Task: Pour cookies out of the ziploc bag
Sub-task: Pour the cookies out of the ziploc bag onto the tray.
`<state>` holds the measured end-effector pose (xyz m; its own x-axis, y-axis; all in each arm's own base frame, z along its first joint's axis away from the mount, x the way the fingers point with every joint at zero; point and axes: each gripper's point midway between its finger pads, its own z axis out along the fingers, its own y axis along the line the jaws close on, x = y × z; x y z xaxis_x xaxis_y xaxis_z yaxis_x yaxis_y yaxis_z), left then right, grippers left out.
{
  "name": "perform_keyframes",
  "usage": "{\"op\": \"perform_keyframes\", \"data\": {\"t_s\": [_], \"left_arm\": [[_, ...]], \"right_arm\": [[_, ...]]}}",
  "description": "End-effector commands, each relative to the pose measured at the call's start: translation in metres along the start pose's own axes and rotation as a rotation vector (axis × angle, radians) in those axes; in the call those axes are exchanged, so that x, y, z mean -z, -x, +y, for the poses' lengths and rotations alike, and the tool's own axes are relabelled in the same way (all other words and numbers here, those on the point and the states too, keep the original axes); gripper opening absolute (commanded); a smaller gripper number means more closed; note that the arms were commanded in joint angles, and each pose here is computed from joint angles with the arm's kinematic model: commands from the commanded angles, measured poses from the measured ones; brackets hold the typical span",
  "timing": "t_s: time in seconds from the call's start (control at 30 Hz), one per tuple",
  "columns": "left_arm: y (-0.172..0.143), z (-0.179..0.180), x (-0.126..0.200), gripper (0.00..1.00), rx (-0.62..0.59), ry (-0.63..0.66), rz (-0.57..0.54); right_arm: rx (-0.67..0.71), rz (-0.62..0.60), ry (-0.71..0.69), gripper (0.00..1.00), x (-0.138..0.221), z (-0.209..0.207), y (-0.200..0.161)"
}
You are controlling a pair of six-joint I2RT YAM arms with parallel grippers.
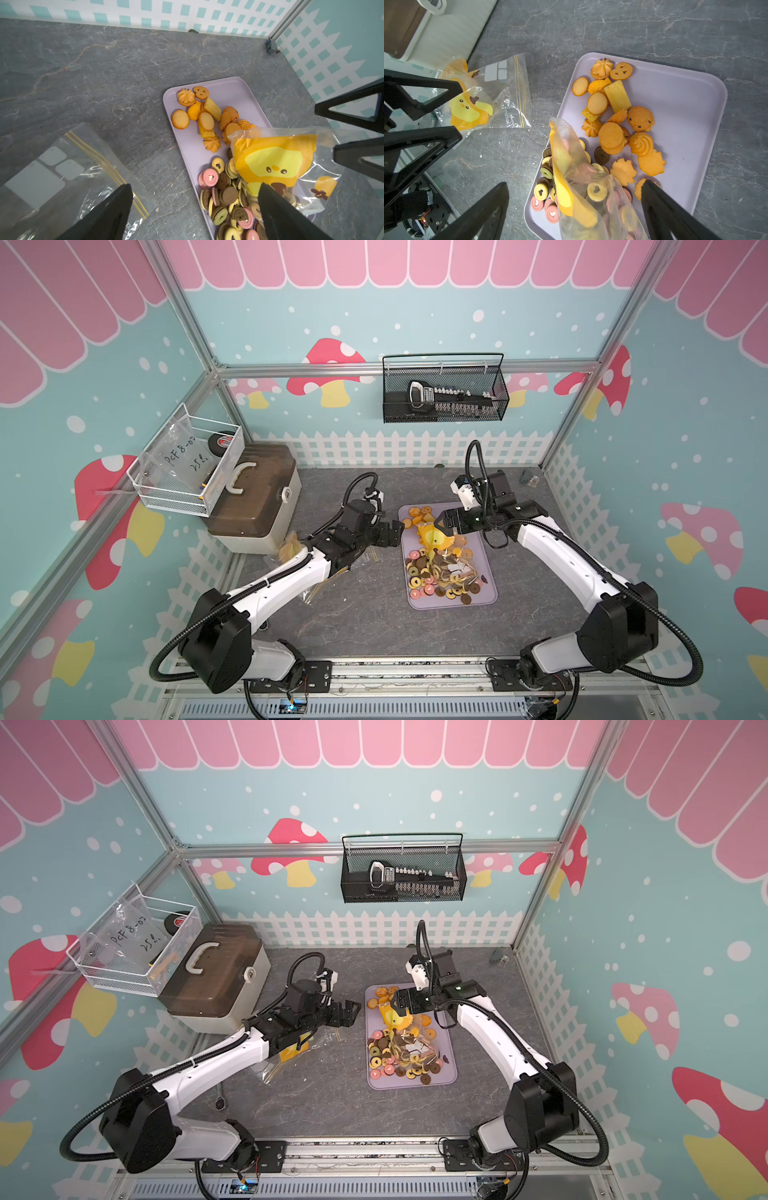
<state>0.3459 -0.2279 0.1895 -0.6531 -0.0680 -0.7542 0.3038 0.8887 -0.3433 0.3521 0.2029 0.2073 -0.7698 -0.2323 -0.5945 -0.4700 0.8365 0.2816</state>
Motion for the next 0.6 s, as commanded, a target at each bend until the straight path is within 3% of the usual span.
{"op": "perform_keyframes", "data": {"t_s": [0.0,0.23,0.5,0.57], "left_arm": [[-0.011,0.021,0.003,0.99,0.091,0.035,0.006],[-0.017,0.040,0.014,0.99,0.131,0.029,0.007],[-0.015,0.050,0.016,0.99,0.149,0.021,0.000],[-0.016,0.052,0.016,0.99,0.156,0.020,0.001]], "right_arm": [[0.134,0.138,-0.025,0.95,-0.007,0.004,-0.012],[0.186,0.319,-0.031,0.79,-0.030,0.004,-0.024],[0.176,0.407,-0.018,0.49,-0.034,0.007,-0.040],[0.172,0.411,-0.016,0.36,-0.033,0.009,-0.043]]}}
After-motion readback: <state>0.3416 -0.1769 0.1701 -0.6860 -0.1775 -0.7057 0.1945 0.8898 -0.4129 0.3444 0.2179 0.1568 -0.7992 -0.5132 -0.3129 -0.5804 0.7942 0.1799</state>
